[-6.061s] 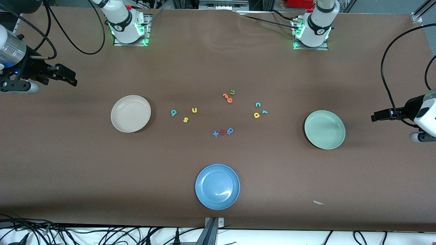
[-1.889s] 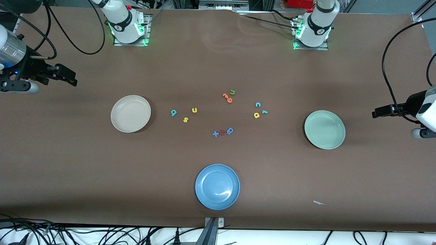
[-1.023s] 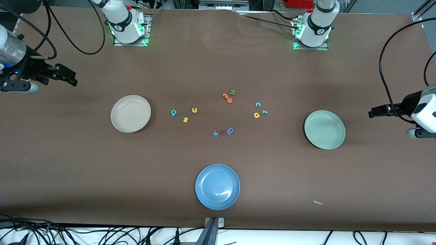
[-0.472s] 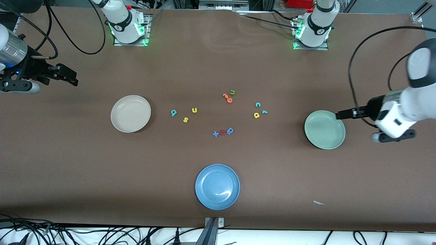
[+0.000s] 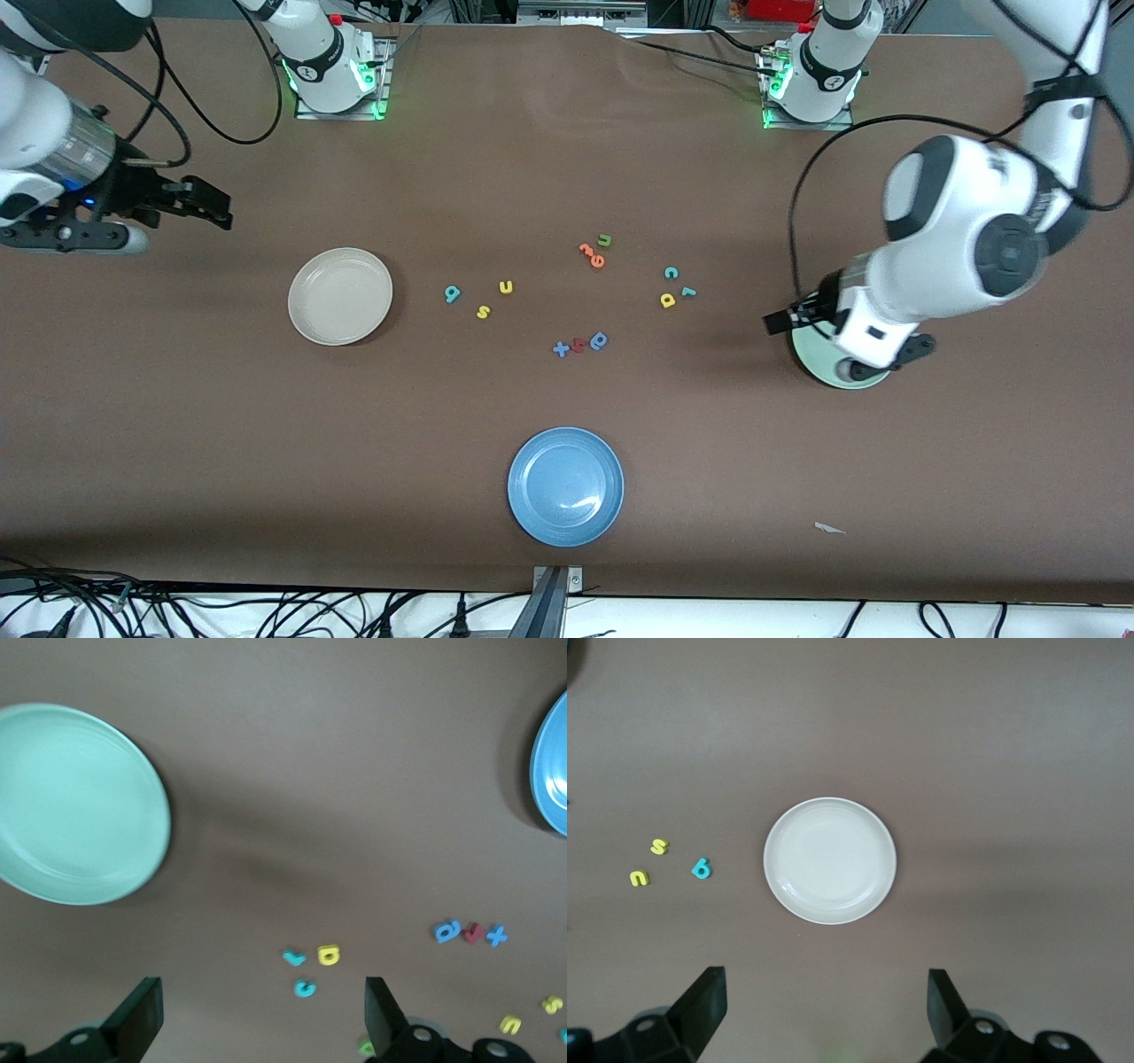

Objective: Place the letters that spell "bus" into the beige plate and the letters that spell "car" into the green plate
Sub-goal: 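Move the right gripper toward the teal b while the left gripper reaches letters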

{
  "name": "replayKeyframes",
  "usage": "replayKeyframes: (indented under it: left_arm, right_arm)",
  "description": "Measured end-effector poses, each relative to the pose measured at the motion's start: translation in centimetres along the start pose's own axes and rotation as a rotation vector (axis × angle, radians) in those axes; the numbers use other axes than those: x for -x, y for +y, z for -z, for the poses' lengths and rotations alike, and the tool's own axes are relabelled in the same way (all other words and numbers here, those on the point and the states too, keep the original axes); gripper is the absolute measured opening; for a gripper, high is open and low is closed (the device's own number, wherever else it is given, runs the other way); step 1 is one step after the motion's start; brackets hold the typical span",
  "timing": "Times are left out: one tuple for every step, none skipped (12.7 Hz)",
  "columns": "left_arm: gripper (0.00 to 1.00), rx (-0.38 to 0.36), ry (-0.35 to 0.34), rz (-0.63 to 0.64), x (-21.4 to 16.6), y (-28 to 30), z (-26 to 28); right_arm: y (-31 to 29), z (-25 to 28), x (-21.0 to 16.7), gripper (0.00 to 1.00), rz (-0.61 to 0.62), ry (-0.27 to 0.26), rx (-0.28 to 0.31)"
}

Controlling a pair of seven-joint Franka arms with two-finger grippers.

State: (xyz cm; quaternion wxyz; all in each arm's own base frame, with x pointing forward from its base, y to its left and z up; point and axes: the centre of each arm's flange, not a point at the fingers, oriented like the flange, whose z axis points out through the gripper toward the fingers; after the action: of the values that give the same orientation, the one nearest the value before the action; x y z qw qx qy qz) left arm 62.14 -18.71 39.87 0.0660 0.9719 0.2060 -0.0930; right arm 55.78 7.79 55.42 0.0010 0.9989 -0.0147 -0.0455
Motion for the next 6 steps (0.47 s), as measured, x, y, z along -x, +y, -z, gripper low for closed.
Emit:
replayKeyframes:
  left_arm:
    - [1.0,0.005,0.015,0.024,1.2,1.4,-2.1]
    - [1.0,0.008,0.026,0.042,2.2,2.5,-4.1]
    - [1.0,0.01,0.033,0.059,3.1,3.3,-6.1]
    - [1.0,0.01,0.037,0.077,3.8,3.9,-8.3]
    - [0.99,0.008,0.037,0.096,4.2,4.4,-10.5]
    - [0.99,0.001,0.032,0.117,4.6,4.7,-12.7]
  right_arm:
    - [-1.9,-1.4,-0.6,1.0,-0.013,0.0,0.0]
    - [-4.0,-3.2,-1.4,1.0,-0.026,0.006,-0.003]
    - [-6.0,-5.1,-2.2,1.0,-0.036,0.009,-0.006]
    - [-7.7,-7.0,-2.8,1.0,-0.049,0.006,-0.008]
    - [-9.2,-8.7,-3.3,1.0,-0.063,-0.004,-0.007]
    - [-10.6,-10.4,-3.4,1.0,-0.063,-0.024,-0.001]
